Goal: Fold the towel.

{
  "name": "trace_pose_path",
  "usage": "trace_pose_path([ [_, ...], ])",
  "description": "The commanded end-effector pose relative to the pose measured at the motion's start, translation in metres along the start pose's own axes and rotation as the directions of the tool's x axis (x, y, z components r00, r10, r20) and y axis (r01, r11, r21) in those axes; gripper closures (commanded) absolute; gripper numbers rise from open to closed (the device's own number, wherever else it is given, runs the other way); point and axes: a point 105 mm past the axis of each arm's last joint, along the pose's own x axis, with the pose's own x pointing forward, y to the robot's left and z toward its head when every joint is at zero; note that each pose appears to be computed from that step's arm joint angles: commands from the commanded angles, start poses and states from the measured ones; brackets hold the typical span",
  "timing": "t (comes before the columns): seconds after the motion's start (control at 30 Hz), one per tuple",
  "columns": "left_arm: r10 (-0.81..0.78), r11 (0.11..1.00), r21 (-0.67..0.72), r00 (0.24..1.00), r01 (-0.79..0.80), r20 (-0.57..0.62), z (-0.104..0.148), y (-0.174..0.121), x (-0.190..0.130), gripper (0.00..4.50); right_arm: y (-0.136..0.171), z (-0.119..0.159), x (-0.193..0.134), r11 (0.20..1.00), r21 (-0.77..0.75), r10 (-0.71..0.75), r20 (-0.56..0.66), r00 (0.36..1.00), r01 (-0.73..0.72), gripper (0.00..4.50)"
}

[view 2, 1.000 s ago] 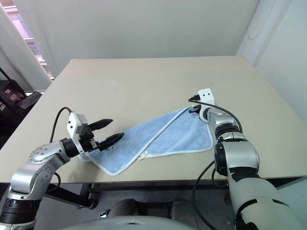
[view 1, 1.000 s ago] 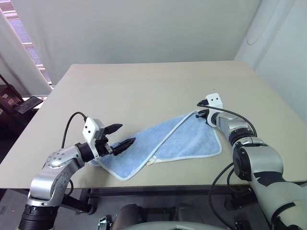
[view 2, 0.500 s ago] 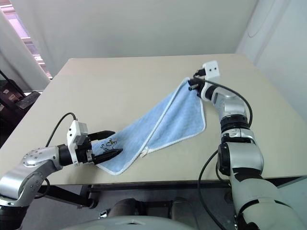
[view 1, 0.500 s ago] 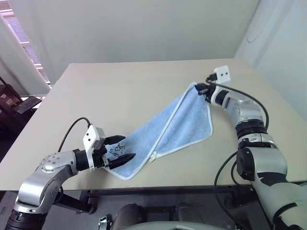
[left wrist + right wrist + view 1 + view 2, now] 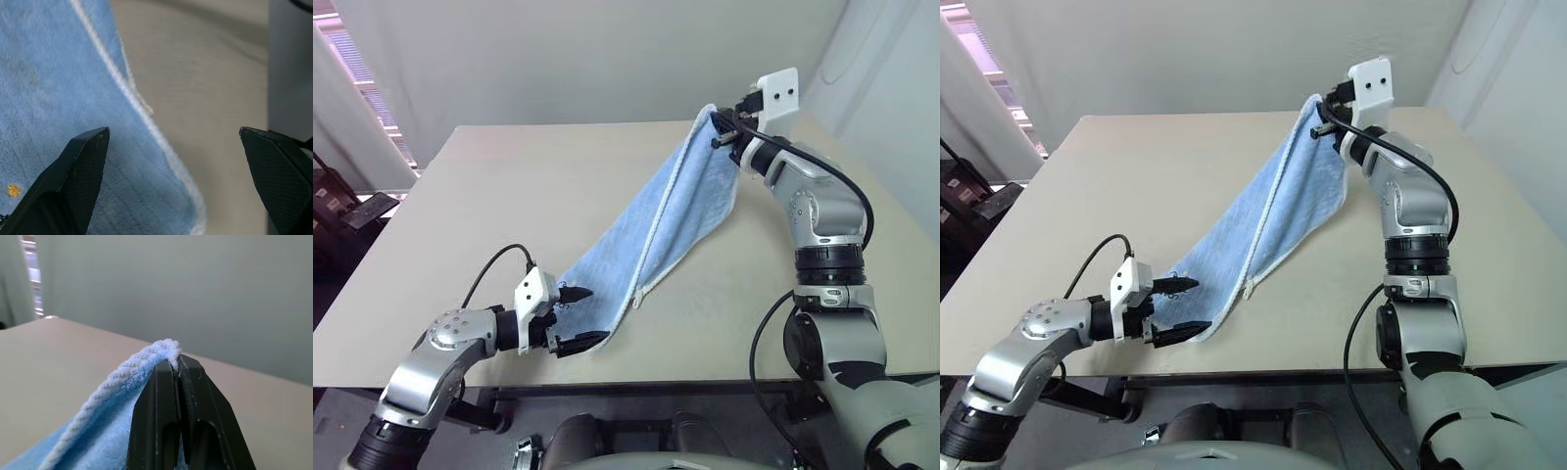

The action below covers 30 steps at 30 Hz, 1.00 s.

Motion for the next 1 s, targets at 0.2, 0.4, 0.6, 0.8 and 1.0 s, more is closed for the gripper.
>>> trace_pose_path([
  [0.2,-0.009,0.999,0.049,1.000,0.009,0.007,0.001,0.000,0.010,0.00,0.015,0.074,-0.003,0.998,-0.055,-0.008,0.188,0.982,0.019,4.48],
  [0.4,0.037,0.997,0.063,0.999,-0.036,-0.011,-0.001,0.010,0.021,0.00,0.021,0.076,-0.001,0.998,-0.068,-0.005,0.194,0.981,0.018,4.48],
  [0.6,0.055,0.998,0.005,0.998,-0.055,-0.001,0.003,0.012,0.042,0.00,0.022,0.070,0.004,0.996,-0.084,-0.018,0.179,0.984,0.033,4.48],
  [0.8,0.054,0.999,0.007,0.984,-0.054,-0.170,-0.007,0.013,0.044,0.00,0.016,0.069,0.004,0.995,-0.075,-0.045,0.175,0.983,0.059,4.48],
  [1.0,0.023,0.999,-0.018,0.933,-0.031,-0.358,-0.023,0.012,0.041,0.00,0.006,0.067,0.004,0.992,-0.074,-0.084,0.168,0.982,0.098,4.48],
])
